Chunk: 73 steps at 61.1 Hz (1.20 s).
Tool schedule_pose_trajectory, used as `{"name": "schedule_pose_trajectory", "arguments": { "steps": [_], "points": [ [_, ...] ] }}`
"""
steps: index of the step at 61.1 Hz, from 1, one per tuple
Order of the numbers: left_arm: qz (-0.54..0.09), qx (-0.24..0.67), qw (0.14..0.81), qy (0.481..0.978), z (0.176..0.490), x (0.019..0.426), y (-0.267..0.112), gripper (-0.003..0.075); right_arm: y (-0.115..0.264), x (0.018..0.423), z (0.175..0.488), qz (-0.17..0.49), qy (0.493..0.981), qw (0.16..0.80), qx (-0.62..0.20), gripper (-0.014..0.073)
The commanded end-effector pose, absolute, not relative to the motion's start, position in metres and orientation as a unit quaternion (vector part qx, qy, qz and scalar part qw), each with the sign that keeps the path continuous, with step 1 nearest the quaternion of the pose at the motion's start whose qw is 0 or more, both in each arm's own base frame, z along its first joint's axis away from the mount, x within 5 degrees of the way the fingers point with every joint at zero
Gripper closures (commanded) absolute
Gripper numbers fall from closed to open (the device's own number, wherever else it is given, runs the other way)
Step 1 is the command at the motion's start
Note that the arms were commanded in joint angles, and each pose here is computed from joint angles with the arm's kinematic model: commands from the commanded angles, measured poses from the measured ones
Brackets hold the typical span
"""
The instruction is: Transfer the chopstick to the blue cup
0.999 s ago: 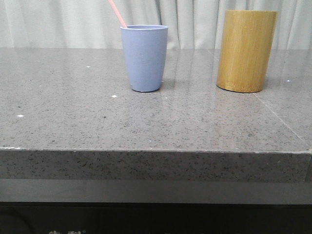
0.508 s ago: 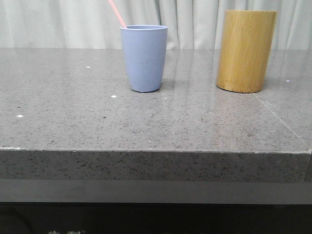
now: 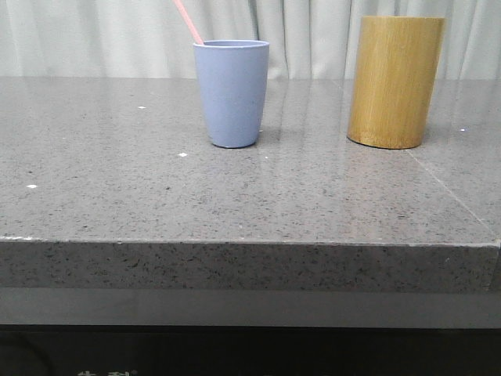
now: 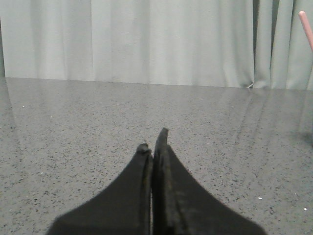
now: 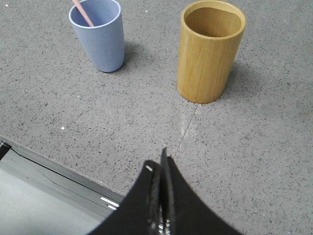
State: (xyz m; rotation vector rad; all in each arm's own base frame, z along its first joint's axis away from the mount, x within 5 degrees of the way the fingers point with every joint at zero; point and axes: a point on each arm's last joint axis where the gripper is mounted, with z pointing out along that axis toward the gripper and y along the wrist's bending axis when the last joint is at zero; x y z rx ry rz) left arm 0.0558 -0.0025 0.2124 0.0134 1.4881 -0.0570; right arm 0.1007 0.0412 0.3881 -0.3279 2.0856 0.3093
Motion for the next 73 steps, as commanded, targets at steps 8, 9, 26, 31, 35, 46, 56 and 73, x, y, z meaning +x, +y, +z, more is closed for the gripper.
{"name": "schedule_pose_trajectory", "arguments": {
  "steps": [8,9,26,31,35,46,56,73],
  "points": [
    [-0.044,-0.012,0.767,0.639,0.218,0.053,-0.002,0.0739,0.040,0.102,0.401,0.130,0.833,0.522,-0.129,0.0663],
    [-0.042,-0.010,0.768,0.639,0.218,0.053,-0.002,0.0739,0.040,0.102,0.401,0.130,0.833,0.522,-0.129,0.0663],
    [-0.037,-0.005,0.769,0.639,0.218,0.053,-0.002,0.0739,0.040,0.102,0.401,0.130,0.833,0.522,-0.129,0.0663],
    [-0.037,-0.005,0.769,0.639,0.218,0.053,-0.002,0.0739,0.040,0.102,0.401,0.130,0.833,0.522,-0.129,0.0663],
    [-0.037,-0.005,0.769,0.639,0.218,0.053,-0.002,0.0739,0.040,0.102,0.401,0.130,0.833,0.522,-0.129,0.0663],
    [-0.037,-0.005,0.769,0.639,0.218,0.053,-0.002,0.0739,0.040,0.102,0.401,0.130,0.833,0.522,-0.129,0.0663],
    [-0.037,-0.005,0.769,0.639,0.218,0.053,-0.002,0.0739,0.040,0.102,0.401,0.130,0.833,0.522,-0.129,0.0663],
    [-0.037,-0.005,0.769,0.639,0.218,0.053,-0.002,0.0739,0.026,0.100,0.378,0.085,0.802,0.585,-0.093,0.0663]
  ]
}}
